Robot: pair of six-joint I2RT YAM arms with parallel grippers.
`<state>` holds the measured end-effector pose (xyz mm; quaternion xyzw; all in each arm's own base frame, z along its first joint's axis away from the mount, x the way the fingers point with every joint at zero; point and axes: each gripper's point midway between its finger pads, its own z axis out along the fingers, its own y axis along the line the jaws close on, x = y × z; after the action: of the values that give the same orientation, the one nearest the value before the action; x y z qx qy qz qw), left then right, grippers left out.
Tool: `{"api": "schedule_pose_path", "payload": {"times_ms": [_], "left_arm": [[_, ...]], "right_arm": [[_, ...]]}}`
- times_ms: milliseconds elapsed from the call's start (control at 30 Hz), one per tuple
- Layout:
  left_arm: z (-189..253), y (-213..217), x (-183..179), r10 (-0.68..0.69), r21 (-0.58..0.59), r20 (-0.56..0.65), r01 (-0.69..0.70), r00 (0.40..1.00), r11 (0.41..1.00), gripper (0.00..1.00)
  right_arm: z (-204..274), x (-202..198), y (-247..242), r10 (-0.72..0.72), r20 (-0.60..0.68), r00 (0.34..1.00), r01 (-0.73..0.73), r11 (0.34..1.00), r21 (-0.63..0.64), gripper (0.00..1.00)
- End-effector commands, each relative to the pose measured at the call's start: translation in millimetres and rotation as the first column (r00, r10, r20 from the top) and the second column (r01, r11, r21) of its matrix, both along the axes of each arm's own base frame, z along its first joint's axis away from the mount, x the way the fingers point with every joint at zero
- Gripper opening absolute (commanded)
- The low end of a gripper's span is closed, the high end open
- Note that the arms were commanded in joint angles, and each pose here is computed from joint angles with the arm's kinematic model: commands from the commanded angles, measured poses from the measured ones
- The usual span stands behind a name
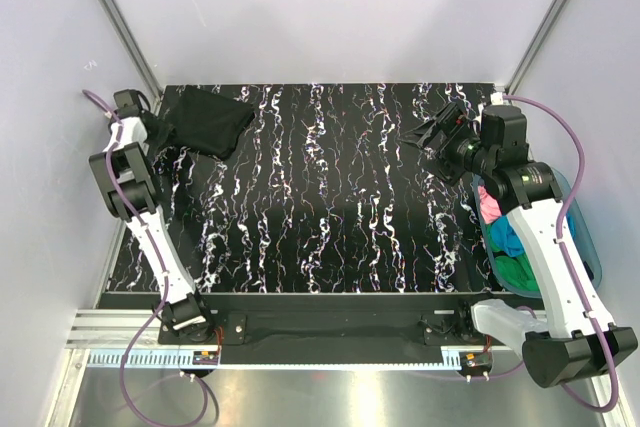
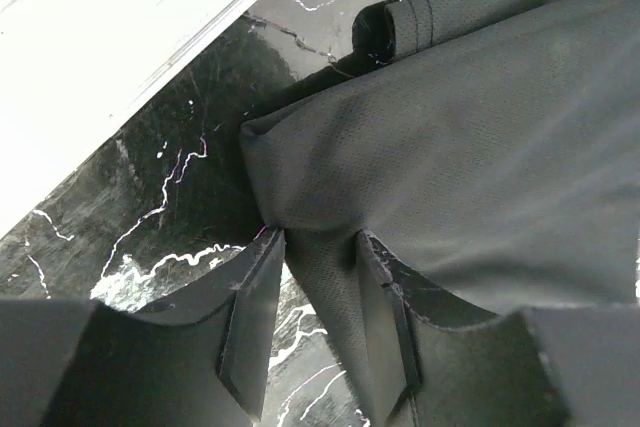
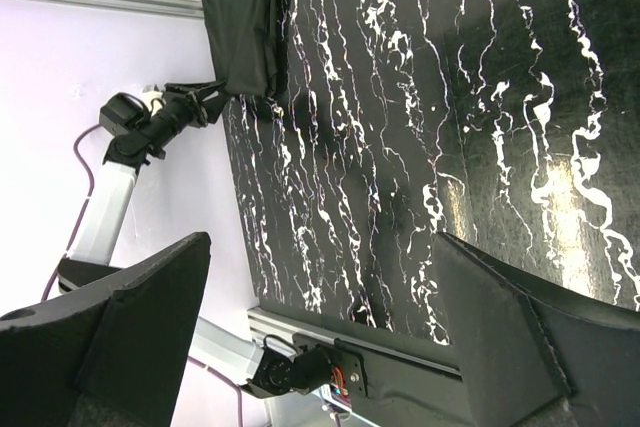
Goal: Fold and stack the t-shirts
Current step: Neatly place the folded tshirt to the corner
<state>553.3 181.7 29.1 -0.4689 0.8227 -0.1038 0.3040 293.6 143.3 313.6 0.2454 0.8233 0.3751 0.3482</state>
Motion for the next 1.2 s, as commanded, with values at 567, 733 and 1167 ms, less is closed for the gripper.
{"api": "schedule_pose_path", "payload": {"times_ms": [567,733,1167], "left_arm": [[5,1,-64,0.258,-0.056,-0.069,-0.262,0.964,0.964,0.32],[8,3,-80,0.28,-0.015,-0.105,-0.283,0.954,0.959,0.32],[73,-15,-83,0.21,0.073,-0.065,-0.206,0.975,0.976,0.46]], "right_arm": [[33,9,4,0.033,0.102,0.994,-0.03,0.999,-0.025,1.0],[40,2,2,0.048,0.119,0.992,-0.043,0.998,-0.044,0.99],[47,-10,3,0.068,0.134,0.989,-0.064,0.998,-0.029,1.0]]}}
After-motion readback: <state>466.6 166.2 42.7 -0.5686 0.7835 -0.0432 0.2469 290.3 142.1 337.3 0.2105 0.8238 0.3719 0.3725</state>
